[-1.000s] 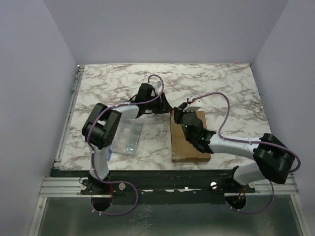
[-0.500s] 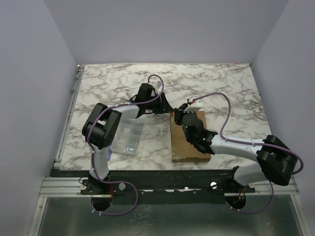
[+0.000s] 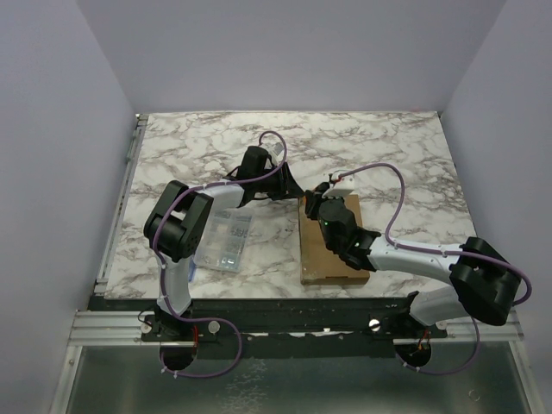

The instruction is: Unpack the express box

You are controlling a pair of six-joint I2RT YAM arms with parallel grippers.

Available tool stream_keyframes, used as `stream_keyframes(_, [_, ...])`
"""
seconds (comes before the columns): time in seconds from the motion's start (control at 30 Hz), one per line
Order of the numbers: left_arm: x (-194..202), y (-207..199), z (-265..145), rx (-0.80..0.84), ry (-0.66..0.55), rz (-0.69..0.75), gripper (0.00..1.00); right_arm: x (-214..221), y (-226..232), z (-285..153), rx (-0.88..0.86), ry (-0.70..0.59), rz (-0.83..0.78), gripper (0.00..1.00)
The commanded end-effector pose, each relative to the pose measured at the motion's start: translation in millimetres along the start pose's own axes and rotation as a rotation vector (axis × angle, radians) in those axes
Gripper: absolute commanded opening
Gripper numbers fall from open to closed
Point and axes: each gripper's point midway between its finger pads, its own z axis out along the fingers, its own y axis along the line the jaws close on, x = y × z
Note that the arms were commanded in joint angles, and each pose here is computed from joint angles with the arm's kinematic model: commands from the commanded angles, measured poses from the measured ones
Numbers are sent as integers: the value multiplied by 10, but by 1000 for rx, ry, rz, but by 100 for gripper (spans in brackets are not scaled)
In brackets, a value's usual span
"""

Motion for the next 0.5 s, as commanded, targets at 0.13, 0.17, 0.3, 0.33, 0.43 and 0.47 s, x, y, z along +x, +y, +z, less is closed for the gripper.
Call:
stream_keyframes(0.13, [70, 239, 38, -63, -16, -43, 40, 158, 29, -34, 19, 50, -9, 1])
stream_keyframes(0.17, [78, 246, 40, -63, -16, -49, 40, 141, 53, -42, 15, 49, -5, 1])
stream_keyframes(0.3, [85, 245, 41, -59, -19, -58, 39, 116, 91, -83, 15, 59, 23, 1])
stream_keyframes(0.33, [88, 249, 42, -60, -19, -59, 39, 112, 94, -95, 13, 60, 30, 1])
stream_keyframes(0.43, [81, 241, 39, -58, -21, -59, 39, 138, 62, -118, 25, 68, 32, 1])
stream_keyframes(0.47, [82, 247, 36, -60, -22, -60, 39, 146, 48, -122, 29, 70, 32, 1])
